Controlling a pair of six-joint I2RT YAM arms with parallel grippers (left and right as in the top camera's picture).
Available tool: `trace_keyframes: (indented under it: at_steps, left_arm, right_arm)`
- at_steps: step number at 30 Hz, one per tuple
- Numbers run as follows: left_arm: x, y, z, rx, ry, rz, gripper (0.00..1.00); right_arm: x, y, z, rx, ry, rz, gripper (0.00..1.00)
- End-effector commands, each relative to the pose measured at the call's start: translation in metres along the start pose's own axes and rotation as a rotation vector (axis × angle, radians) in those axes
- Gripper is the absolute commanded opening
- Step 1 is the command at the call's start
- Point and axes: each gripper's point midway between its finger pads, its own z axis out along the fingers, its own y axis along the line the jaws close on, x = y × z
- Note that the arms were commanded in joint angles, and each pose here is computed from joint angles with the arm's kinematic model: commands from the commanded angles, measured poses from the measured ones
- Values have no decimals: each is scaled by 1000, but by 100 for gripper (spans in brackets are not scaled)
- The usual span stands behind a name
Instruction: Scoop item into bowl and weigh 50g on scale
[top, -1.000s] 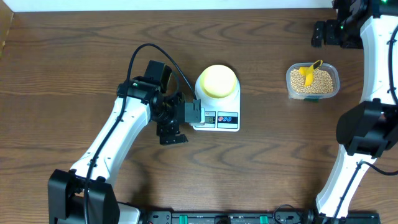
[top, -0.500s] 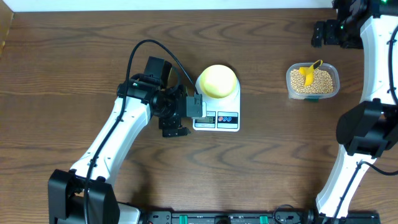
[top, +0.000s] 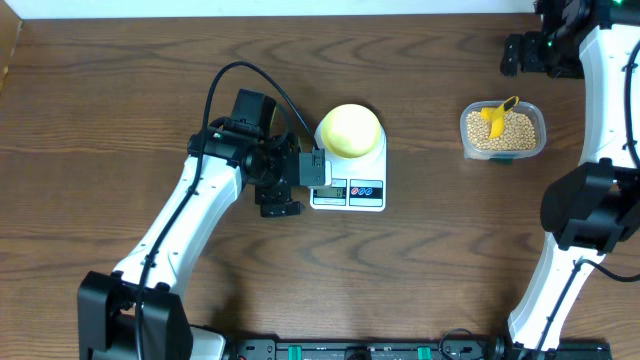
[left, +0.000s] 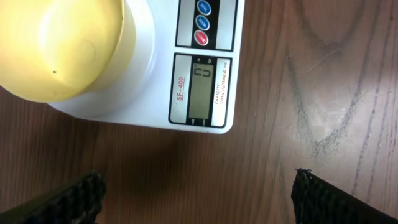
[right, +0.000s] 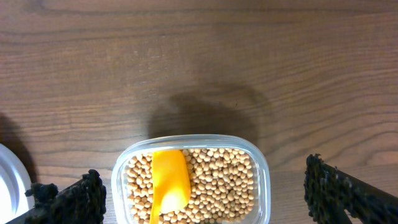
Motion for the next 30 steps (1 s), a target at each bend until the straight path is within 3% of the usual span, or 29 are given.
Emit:
trace_keyframes:
  at_steps: [1, 15, 30]
  left_arm:
    - [13, -1, 10, 31, 27, -21, 98]
    - [18, -3, 21, 65, 37, -35, 98]
    - [-6, -7, 1, 48, -69, -28, 98]
  right_arm:
    - [-1, 1, 1, -1, 0, 9, 99]
    - [-1, 1, 1, -1, 0, 9, 99]
    - [-1, 1, 1, -1, 0, 10, 99]
